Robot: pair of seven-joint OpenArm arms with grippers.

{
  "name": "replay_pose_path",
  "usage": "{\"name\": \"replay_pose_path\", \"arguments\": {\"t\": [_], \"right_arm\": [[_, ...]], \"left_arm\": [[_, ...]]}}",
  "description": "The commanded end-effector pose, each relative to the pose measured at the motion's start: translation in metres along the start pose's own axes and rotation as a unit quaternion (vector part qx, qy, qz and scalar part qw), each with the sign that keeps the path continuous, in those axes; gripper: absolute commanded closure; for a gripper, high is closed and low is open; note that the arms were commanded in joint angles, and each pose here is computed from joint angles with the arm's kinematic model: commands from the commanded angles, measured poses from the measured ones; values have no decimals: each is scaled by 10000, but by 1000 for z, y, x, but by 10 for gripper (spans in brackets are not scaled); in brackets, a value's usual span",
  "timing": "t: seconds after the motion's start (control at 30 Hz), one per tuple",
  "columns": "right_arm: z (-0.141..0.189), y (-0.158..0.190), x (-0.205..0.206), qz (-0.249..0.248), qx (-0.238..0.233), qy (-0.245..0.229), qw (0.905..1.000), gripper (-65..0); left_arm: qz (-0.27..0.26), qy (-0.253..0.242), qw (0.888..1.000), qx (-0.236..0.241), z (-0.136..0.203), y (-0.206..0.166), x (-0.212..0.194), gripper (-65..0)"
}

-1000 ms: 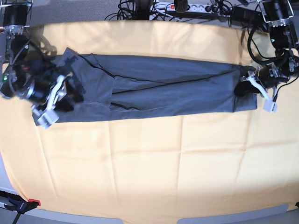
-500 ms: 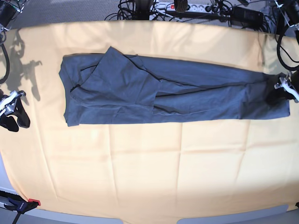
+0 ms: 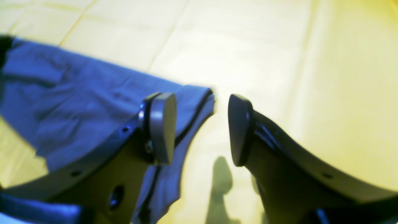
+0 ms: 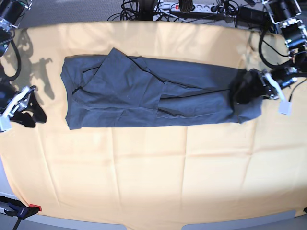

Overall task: Fold the T-shirt properly
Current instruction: 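Open both grippers and withdraw them from the shirt, then grasp both ends of the grey strip with both grippers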

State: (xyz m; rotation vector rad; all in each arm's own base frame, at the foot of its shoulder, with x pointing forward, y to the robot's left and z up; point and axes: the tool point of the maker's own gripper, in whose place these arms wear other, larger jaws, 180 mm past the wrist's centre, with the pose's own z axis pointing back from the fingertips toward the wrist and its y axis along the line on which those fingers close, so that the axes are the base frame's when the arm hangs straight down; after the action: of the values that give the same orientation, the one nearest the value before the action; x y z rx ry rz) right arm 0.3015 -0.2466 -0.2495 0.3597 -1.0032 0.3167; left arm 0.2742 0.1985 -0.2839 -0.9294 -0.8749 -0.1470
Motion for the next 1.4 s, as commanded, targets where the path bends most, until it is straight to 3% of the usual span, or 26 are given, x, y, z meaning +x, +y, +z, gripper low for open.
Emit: {"name": "replay_pose_path", "arguments": {"t": [0.0,0.33,0.5,0.63,0.7,0.87,1.0,1.07,1.17,1.37], "right_arm": [[1,5,12,133,84,-171,9997,-300],[-24,39,-8,163,646,192,9976,-300],[-26,42,-10,179,679,232,9973,-300],[-26,42,-10,179,680,227,9973,-300],[-26,42,-9,177,684,220,9973,-300],[-26,42,-9,172,690,212,9972,-300],[-26,42,-9,175,688,218,9972,-300],[-26,42,-9,172,692,214,9972,-300],[-26,42,-9,173,693,209,9972,-300],[-26,40,-4,219,659,162,9975,-300]], "left_arm": [[-256,-231,9992,-203,-2,-10,14,0],[-96,-571,9945,-868,-44,-39,10,0],[-153,-825,9925,-892,-52,-41,23,-6],[65,-751,9921,-1002,-55,-45,23,-362],[265,-494,9932,-1021,-60,-47,13,-416],[288,-185,9926,-1169,-70,-55,1,-416],[169,-221,9927,-1170,-68,-54,2,-411],[-20,-406,9929,-1114,-62,-51,10,-313],[-241,-589,9962,-586,-51,-30,18,0],[-393,-211,9929,1103,-51,32,5,0]]}}
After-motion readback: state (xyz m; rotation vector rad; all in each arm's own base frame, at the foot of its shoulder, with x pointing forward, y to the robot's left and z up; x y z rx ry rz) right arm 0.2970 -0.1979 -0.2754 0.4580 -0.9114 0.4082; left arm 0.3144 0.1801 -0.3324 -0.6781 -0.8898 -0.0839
